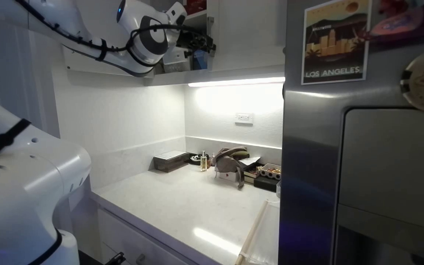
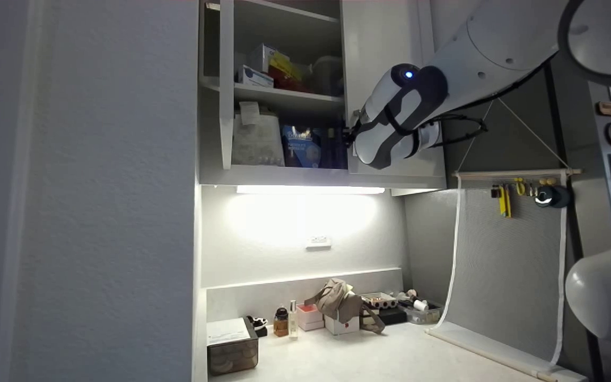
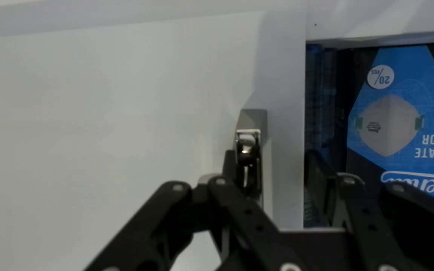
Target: Open the right cupboard door, take the brown bottle out of the cupboard, and put it on the counter
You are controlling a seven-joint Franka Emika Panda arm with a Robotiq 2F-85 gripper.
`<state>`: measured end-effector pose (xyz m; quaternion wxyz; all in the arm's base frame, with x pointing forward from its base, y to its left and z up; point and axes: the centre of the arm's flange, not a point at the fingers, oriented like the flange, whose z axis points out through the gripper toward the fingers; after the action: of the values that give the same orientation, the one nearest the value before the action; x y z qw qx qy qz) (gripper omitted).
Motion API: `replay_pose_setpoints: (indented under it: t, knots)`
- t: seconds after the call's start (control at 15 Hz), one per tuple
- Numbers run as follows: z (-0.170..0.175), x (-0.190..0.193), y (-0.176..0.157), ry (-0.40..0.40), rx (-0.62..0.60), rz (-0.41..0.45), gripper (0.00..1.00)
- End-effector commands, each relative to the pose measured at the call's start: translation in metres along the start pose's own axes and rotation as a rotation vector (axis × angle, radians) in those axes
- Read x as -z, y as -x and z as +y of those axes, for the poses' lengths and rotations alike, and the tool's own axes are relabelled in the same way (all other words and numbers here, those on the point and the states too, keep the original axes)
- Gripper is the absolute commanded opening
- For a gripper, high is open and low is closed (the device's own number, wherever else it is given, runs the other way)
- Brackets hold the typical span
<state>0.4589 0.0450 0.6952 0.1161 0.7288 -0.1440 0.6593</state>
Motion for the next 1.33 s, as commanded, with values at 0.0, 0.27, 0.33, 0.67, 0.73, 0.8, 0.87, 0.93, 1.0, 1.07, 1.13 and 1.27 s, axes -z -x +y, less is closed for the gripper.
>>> replay_pose_setpoints:
  t: [0.0,0.27,0.33,0.67,0.73,0.8,0.87,0.93,1.0,1.07,1.13,1.27]
  knots:
    - [0.02,0.015,-0.013,0.022,0.016,-0.082,0.22]
    - [0.042,0.04,-0.027,-0.001,0.03,-0.177,0.22]
    - [0.046,0.044,-0.031,-0.01,0.033,-0.2,0.22]
    - [0.063,0.058,-0.041,-0.04,0.042,-0.28,0.22]
    - [0.066,0.058,-0.042,-0.046,0.042,-0.299,0.22]
    - [0.069,0.059,-0.044,-0.062,0.045,-0.331,0.22]
    - [0.073,0.058,-0.046,-0.074,0.048,-0.367,0.22]
    - [0.077,0.057,-0.05,-0.088,0.049,-0.405,0.22]
    - [0.082,0.057,-0.056,-0.106,0.05,-0.449,0.22]
    - [0.086,0.057,-0.06,-0.121,0.05,-0.482,0.22]
    - [0.091,0.057,-0.065,-0.134,0.052,-0.515,0.22]
    - [0.098,0.058,-0.07,-0.146,0.054,-0.577,0.22]
